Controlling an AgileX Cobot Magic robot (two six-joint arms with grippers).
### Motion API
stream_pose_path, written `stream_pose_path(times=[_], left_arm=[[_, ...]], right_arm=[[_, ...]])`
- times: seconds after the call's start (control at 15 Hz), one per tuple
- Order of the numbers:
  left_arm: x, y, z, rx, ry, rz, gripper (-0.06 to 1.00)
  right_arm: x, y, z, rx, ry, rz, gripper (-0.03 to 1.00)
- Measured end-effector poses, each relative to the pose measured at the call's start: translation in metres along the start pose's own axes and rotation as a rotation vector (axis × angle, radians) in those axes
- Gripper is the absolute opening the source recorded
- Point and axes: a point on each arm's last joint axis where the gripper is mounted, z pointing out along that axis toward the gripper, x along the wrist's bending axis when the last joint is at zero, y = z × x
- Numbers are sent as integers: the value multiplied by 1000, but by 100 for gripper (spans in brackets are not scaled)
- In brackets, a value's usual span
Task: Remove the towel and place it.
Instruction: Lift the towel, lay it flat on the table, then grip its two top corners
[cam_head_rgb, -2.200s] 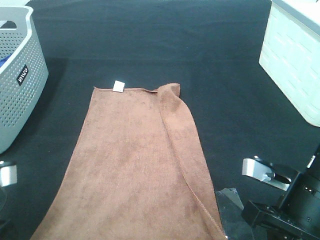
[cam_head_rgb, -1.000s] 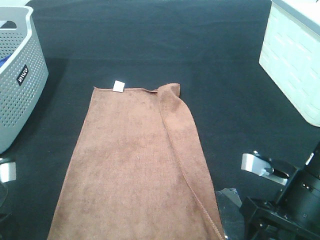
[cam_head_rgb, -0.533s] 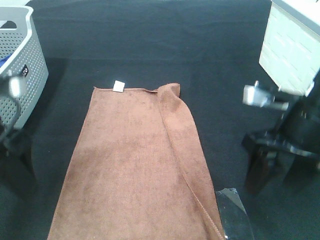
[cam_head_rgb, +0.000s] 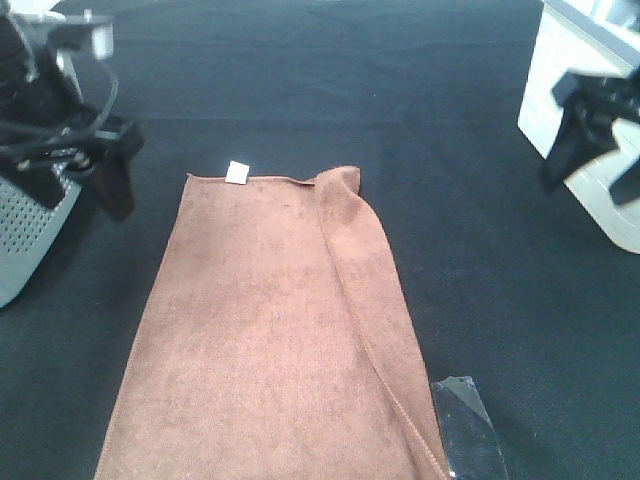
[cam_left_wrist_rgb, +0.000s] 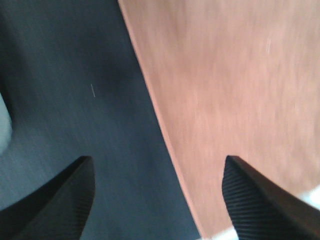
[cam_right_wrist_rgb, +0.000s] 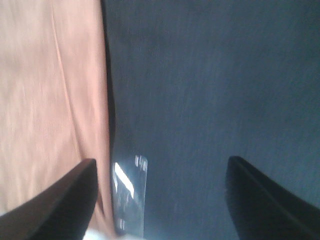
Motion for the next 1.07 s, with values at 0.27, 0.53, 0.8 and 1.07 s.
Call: stream_pose_path(times=[0.27, 0.53, 0.8, 1.07], left_arm=[[3, 14, 10, -50, 4, -6, 68], [11, 52, 47, -28, 8, -22, 72], [45, 95, 78, -31, -30, -122, 72], [62, 123, 104, -38, -54, -114, 72]], right_arm=[[0, 18, 5, -55, 19, 19, 68], [-7, 52, 48, 0, 44, 16, 68], [4, 79, 94, 17, 77, -26, 71], [34, 87, 156, 65, 82, -92, 73]])
